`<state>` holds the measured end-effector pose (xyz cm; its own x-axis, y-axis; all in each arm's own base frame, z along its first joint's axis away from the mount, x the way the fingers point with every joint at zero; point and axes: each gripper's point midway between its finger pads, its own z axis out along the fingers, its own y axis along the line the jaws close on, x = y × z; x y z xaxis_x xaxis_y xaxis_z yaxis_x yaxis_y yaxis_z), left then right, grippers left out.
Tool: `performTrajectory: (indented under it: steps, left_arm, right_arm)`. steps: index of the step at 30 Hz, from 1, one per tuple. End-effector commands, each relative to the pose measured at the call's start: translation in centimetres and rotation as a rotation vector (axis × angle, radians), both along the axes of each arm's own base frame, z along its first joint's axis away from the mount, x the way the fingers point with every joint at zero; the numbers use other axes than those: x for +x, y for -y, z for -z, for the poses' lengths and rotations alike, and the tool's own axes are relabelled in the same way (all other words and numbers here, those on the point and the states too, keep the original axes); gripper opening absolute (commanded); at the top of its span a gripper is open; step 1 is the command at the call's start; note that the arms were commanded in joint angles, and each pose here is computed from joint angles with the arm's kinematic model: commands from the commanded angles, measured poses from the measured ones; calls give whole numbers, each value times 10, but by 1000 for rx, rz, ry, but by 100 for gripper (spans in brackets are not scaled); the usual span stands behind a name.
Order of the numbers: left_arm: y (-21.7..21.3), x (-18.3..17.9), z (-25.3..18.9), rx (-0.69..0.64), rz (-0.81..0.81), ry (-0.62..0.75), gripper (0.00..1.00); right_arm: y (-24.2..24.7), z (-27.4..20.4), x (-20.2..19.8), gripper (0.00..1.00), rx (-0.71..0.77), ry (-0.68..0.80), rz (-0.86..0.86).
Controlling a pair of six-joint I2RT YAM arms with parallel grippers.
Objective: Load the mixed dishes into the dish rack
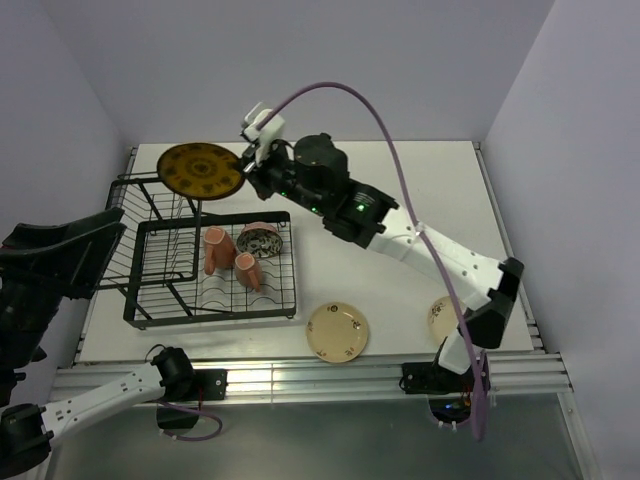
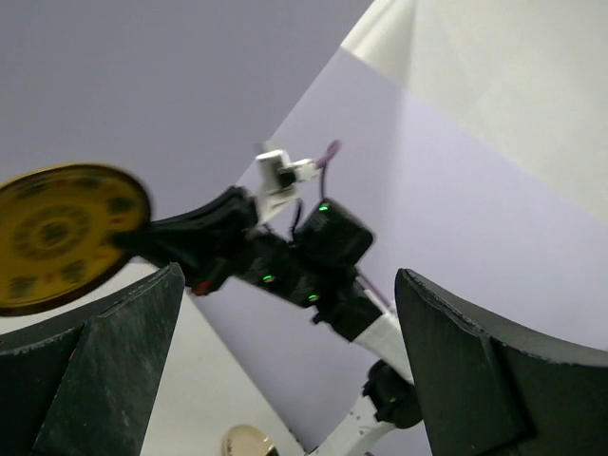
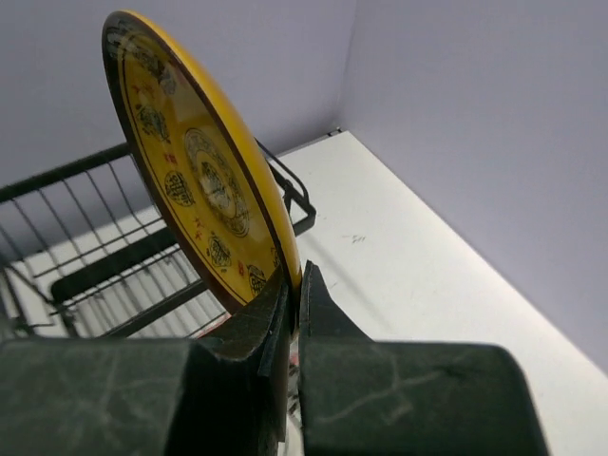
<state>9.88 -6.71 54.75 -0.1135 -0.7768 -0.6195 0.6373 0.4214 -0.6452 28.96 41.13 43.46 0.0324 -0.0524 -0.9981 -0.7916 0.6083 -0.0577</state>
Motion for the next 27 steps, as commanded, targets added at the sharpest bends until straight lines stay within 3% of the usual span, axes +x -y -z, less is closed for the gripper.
performTrajectory:
  steps: [1,10,14,27]
  left_arm:
    - [1,-13,-18,-26,46,98,99]
    - [10,-9,0,9,49,96,99]
    - [14,-2,8,52,28,68,99]
    - [15,-17,-3,12,95,116,99]
  right_arm:
    - [-16,-49,10,0,18,257,3]
    - [-86,-28,24,0,-90,371,-64]
    - [-106,-19,30,0,-115,381,-70]
    - [-159,26,35,0,-147,364,-65]
